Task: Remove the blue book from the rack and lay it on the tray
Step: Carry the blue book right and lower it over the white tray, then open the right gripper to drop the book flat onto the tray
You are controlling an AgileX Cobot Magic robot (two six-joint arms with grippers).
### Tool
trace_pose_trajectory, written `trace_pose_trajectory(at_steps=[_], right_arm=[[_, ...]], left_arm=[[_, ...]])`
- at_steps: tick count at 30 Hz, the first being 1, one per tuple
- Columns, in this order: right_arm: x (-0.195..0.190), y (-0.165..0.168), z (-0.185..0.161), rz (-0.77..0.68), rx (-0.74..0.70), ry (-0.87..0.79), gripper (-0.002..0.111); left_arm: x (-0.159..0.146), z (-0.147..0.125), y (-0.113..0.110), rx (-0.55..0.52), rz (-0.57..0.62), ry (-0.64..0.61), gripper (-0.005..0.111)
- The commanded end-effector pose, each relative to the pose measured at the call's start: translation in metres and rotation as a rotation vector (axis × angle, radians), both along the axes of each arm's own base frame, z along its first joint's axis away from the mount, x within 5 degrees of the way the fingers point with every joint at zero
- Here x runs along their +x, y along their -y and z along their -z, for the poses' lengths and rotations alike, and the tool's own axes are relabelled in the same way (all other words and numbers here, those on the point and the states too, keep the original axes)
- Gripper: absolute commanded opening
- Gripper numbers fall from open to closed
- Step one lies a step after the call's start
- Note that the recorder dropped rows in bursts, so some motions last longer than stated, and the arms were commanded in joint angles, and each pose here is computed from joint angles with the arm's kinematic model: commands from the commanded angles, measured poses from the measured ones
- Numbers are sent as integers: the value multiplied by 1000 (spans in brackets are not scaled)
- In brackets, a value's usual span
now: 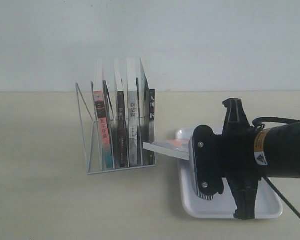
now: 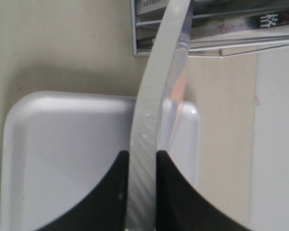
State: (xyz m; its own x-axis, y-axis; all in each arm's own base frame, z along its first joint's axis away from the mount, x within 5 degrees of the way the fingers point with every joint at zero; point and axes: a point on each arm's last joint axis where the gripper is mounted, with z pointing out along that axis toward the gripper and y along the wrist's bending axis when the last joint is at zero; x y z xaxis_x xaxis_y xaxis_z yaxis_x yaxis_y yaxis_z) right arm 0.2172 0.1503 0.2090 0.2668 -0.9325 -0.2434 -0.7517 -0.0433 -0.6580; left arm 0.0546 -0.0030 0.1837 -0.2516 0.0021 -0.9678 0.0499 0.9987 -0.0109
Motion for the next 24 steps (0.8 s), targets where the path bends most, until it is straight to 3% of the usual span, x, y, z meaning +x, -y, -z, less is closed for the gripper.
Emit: trace_pose_trajectory(at_steps=[1,5,8,12,18,20,21,24], right_arm=[[-3,8,9,74,-60,-86,0],[-3,17,11,115,-164,-89,0],[4,26,7,243,-184,-17,0],[7,26,4,326,-108,3,0],[7,18,3,319,12,-13,2],[7,20,3,369,27,-26,20],[7,21,4,404,38,-34,38],[7,25,4,436,12,-34,57]], left_arm=[[0,-1,0,6,-2,19,4],[0,-1,0,6,-2,19,4],[0,-1,0,6,-2,19,4],[0,-1,0,6,-2,19,4],[0,-1,0,6,-2,19,4],[0,-1,0,6,-2,19,4],[0,-1,0,6,-2,19,4],[0,-1,0,6,-2,19,4]])
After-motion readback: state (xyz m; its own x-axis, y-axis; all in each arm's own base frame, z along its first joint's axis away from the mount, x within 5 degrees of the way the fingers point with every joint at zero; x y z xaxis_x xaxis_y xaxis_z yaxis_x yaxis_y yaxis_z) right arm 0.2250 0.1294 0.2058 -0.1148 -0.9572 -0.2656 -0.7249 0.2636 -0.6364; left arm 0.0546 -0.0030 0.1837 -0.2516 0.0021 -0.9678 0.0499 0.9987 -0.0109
